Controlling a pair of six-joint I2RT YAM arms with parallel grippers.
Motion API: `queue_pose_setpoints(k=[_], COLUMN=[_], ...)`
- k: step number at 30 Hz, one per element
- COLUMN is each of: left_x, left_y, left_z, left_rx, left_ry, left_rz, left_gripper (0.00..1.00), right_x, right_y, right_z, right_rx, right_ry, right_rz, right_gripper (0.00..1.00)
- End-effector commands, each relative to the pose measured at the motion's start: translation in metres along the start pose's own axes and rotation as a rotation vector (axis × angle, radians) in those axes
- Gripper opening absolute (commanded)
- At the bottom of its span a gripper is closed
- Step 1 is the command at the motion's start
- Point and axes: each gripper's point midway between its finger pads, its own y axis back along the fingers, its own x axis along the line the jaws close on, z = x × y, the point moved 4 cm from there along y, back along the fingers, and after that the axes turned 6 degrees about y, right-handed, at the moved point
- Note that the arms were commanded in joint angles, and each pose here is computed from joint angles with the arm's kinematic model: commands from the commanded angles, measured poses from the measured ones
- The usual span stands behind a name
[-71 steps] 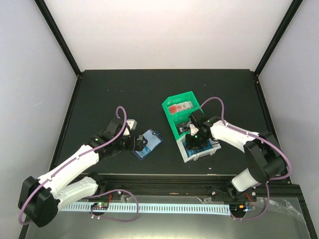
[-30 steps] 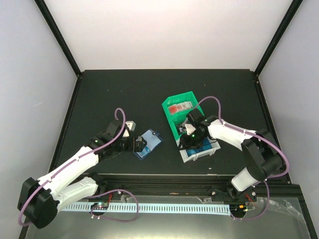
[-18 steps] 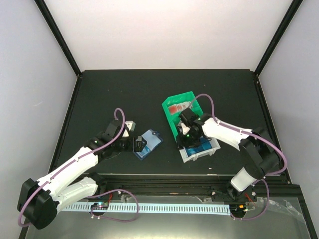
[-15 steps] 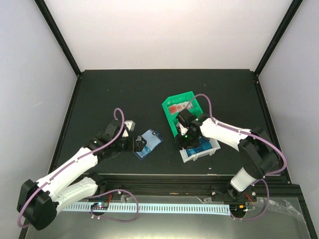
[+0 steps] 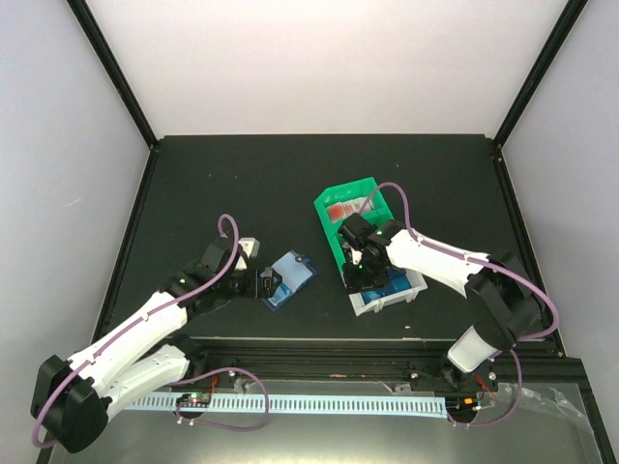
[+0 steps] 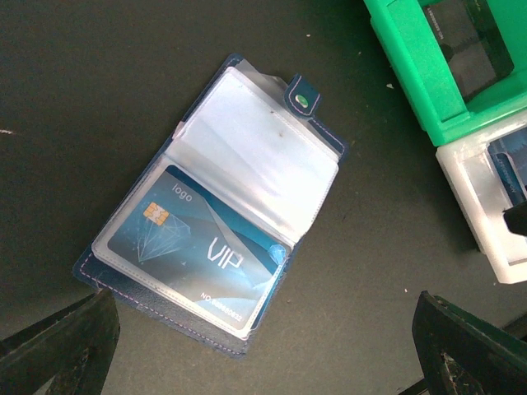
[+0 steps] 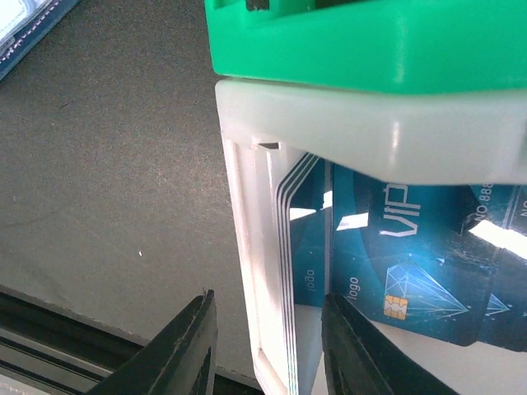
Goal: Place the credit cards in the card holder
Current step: Pick up the credit card from the storage box.
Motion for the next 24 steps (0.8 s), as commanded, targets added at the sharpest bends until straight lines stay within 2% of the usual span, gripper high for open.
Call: queue_pose_setpoints(k=[1,4,8,11,16,24], left_x=[0.0,0.001,0.001,0.0,0.0,0.0], left_y=[0.003,0.003,0.004,0.004,0.003,0.003], left_z=[0.007,0.006,0.006,0.006,0.006,0.007], left_rx=[-0.039,-0.038,-0.038,-0.039,-0.035,-0.035], left_ry=[-0.023,-0.027,-0.029,-0.031,-0.037,-0.046], left_rz=[0.0,0.005,0.004,0.002,0.002,0.002], left_gripper=[0.99,0.99,0.99,0.99,0.99,0.99], right_x=[0.007,0.007,-0.001,-0.001,0.009,0.016], right_y=[0.014,0.014,0.003,-0.005,-0.011,-0.002], right_z=[0.004,0.006,0.006,0.007,0.007,0.007], right_rx=[-0.039,-0.053,-0.039,-0.026,-0.014,-0.026], right_ry=[0.0,-0.002,-0.006,0.003,0.019,0.015], right_rz=[0.021,0.021,-0.03,-0.031,0.014,0.051], right_gripper=[0.36,0.36,0.48,0.5,0.49,0.41])
